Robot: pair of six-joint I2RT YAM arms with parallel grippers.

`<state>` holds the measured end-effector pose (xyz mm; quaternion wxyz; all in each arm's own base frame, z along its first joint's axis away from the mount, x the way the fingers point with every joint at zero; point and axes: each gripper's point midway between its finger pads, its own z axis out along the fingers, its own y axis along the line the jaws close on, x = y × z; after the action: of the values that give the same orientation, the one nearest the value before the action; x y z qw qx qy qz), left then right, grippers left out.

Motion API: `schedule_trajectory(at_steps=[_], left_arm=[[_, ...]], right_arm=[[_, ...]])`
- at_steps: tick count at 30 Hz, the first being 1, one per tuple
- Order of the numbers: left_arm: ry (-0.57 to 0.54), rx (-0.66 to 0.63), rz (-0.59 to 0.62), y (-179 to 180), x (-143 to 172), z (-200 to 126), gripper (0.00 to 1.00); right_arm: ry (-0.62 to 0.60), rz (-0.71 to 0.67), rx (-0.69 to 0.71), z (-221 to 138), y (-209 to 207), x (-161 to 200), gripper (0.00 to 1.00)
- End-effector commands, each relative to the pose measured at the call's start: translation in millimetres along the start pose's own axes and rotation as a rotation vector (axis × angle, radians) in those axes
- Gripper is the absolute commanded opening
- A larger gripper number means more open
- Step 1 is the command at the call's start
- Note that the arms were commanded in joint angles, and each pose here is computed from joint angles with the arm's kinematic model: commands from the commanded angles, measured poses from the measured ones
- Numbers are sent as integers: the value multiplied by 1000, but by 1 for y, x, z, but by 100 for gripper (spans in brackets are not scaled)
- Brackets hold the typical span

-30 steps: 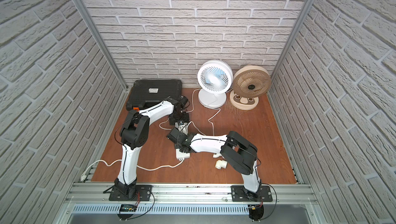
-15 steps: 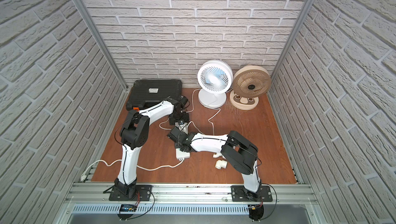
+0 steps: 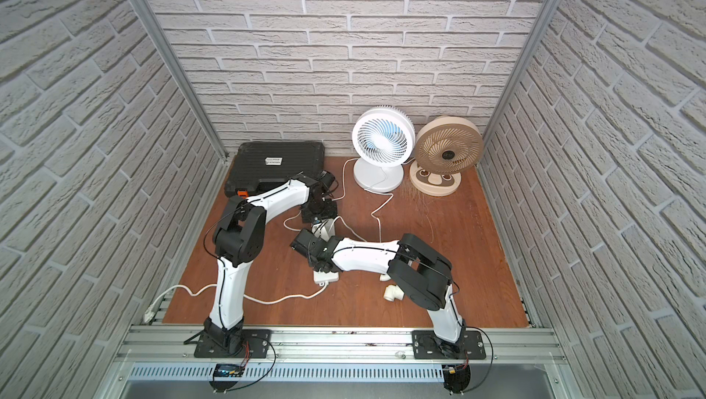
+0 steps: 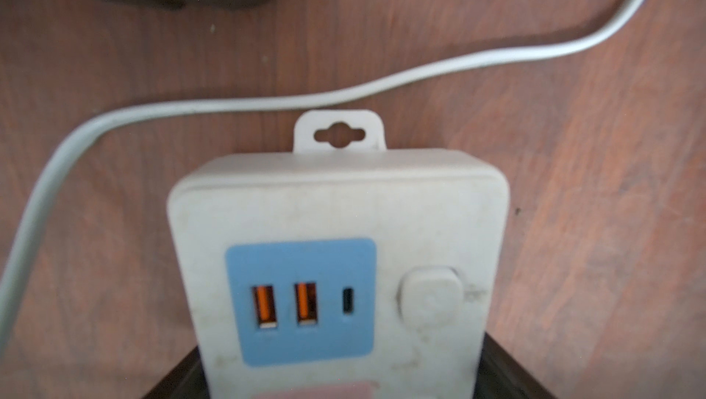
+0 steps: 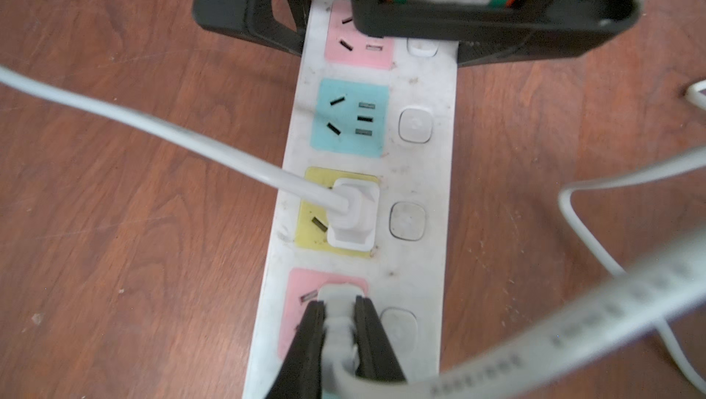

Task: Unplug the desk fan from the power strip
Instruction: Remove the plug from the socket.

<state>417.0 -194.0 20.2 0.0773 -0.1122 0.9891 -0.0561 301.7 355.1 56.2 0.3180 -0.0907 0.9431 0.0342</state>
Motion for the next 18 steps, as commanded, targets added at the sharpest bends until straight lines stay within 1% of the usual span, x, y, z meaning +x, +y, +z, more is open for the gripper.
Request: schedule_trajectory(at_steps=[1,13,18], left_arm=[[139,-27,9,12,36,47,0],[137,-23,9,11,35,46,0],[137,-24,9,12,36,46,0]], right_arm=[[3,-36,-3,-8,3,3,3],[47,94,-82,-2,-11,8,3],[57,124,-102,0,-12,8,3]])
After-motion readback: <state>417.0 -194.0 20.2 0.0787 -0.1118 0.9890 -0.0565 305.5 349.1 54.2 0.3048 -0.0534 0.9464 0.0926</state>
